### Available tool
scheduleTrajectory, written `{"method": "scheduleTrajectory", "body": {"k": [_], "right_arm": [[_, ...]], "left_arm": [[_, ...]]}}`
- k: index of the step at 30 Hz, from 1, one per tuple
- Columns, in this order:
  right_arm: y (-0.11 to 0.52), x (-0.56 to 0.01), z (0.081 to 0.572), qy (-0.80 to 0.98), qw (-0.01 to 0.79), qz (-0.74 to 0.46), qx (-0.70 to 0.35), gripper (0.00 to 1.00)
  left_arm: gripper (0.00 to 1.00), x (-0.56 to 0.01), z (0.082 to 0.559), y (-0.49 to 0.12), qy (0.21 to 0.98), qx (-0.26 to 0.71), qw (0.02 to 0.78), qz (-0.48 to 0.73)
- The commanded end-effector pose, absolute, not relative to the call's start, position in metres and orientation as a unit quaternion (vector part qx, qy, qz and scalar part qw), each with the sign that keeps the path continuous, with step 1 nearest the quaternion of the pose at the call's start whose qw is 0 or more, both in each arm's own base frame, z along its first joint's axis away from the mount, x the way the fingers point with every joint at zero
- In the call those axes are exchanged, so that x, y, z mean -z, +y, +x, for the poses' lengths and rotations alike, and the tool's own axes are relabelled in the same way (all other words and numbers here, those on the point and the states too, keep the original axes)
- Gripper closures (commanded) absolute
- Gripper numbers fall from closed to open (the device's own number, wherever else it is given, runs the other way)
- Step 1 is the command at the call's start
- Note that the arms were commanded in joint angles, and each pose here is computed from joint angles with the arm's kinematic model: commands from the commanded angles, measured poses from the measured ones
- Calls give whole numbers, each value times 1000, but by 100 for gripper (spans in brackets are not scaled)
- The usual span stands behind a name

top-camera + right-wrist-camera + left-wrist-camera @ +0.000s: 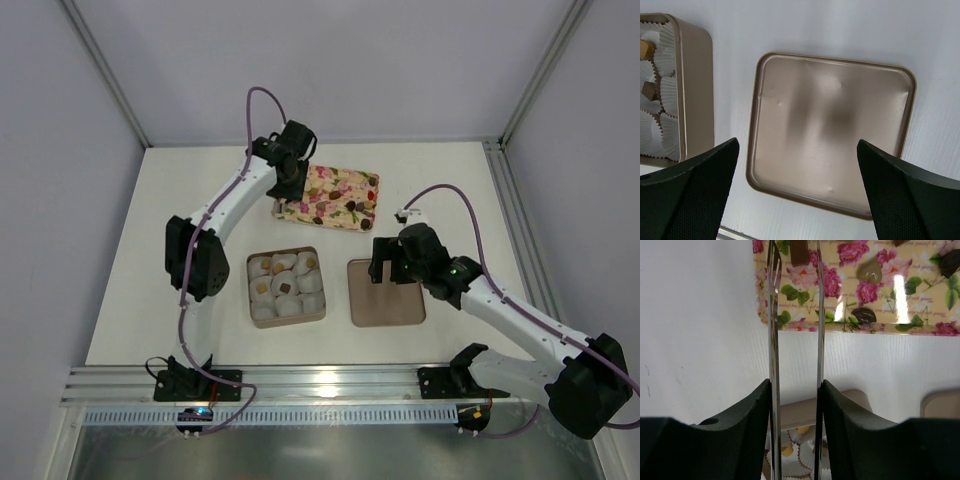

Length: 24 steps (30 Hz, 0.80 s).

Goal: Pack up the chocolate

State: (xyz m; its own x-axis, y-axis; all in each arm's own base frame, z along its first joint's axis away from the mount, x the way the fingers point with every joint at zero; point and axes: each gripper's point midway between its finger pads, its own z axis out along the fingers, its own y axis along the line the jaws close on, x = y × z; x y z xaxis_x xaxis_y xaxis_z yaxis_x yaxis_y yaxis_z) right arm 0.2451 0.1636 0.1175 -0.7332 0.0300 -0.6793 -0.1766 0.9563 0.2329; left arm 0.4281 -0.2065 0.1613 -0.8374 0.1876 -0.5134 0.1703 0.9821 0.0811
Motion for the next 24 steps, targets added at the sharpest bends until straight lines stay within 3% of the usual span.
{"method": "scheduleTrajectory", "body": {"k": [1,11,24], "right_arm": [[163,-131,250,911,385,-42,-145,0],[159,-129,248,911,385,-47,-139,0],[160,-127,249,912,382,-47,-141,0]], "left_arm": [[57,-167,444,-212,951,-14,293,93],[60,-142,449,-214,957,-17,276,92],[73,-140,445,-214,959,-18,263,101]]}}
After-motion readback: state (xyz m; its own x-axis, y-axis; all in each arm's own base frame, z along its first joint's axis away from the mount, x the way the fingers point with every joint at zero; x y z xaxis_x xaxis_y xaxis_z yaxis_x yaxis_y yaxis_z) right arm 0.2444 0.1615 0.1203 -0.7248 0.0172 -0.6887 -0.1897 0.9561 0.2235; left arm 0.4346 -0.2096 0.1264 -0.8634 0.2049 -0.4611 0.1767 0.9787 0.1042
